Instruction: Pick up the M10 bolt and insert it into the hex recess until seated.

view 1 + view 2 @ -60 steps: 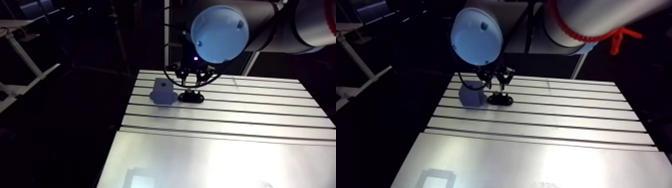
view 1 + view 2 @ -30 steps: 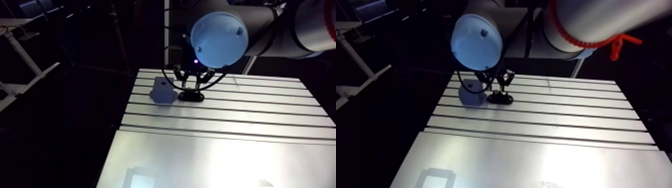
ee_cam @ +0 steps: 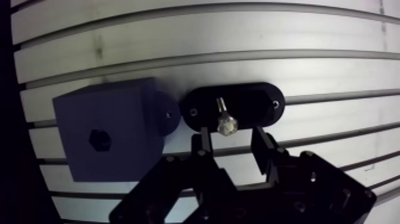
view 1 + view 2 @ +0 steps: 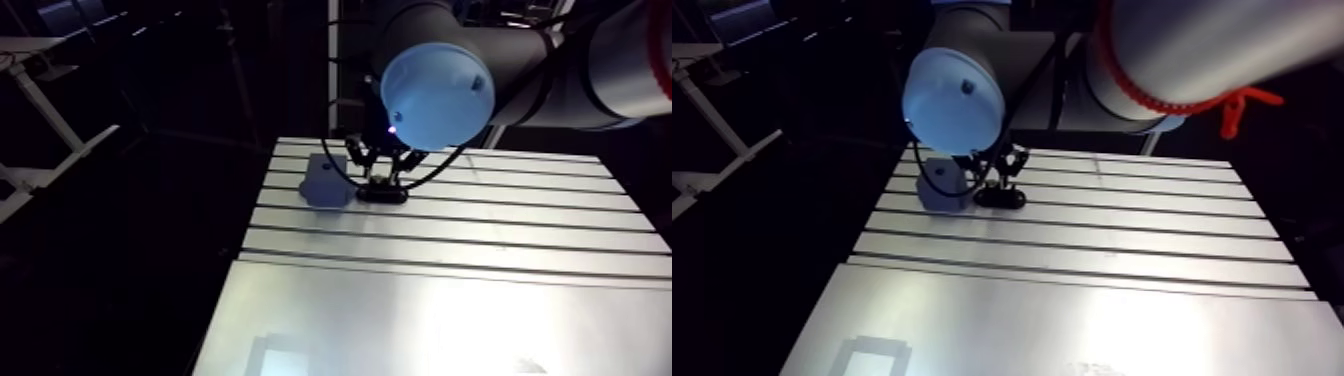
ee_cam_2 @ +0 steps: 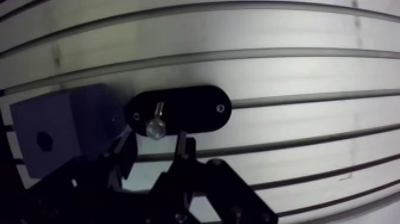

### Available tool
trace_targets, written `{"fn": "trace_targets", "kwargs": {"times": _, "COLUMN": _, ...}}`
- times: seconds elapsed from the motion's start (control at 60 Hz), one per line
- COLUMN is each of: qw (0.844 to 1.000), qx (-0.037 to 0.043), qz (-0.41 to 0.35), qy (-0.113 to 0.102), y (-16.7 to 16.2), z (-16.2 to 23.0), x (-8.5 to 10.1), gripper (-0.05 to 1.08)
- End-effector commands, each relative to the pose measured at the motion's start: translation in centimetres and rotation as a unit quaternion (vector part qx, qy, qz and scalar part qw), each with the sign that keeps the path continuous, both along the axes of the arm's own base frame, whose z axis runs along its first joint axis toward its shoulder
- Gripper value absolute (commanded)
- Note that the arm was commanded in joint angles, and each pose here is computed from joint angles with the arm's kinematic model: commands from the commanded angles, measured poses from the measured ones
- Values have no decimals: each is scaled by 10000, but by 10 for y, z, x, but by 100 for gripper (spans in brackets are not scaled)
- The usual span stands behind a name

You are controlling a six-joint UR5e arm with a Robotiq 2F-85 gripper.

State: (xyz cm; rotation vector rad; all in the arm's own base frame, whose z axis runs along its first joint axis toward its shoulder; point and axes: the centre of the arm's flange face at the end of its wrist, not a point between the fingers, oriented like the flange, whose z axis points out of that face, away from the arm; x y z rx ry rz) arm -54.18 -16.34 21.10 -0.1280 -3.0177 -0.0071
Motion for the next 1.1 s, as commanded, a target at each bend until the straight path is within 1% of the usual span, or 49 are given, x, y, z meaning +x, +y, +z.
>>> {"fn": "trace_targets", "kwargs": {"times": 0.017, "qw": 9999, "qx": 9, "qz": 105, "qy": 23, "y": 0, "z": -1, "x": 1, "gripper": 52}}
{"fn": "trace_targets", "kwargs": {"times": 0.05, "qw": 9999, "qx": 7, "qz": 115, "qy": 66, "y": 0, "z": -1, "x": 1, "gripper": 52}}
{"fn": "trace_targets", "kwargs": {"times": 0.333, "qw": 9998, "qx": 2, "qz": 116, "qy": 182, "y": 0, "z": 0, "x": 1, "gripper": 52}}
{"fn": "trace_targets", "kwargs": {"times": 0.65, "qw": 9997, "qx": -7, "qz": 124, "qy": 215, "y": -1, "z": -1, "x": 2, "gripper": 53}}
{"fn": "trace_targets", "kwargs": {"times": 0.8, "qw": 9997, "qx": -6, "qz": 125, "qy": 194, "y": -1, "z": -4, "x": 2, "gripper": 54}}
{"fn": "trace_targets", "kwargs": {"times": 0.867, "qw": 9998, "qx": -34, "qz": 121, "qy": 175, "y": -1, "z": -6, "x": 2, "gripper": 54}}
{"fn": "trace_targets", "kwargs": {"times": 1.1, "qw": 9998, "qx": -42, "qz": 129, "qy": 167, "y": -1, "z": -7, "x": 2, "gripper": 54}}
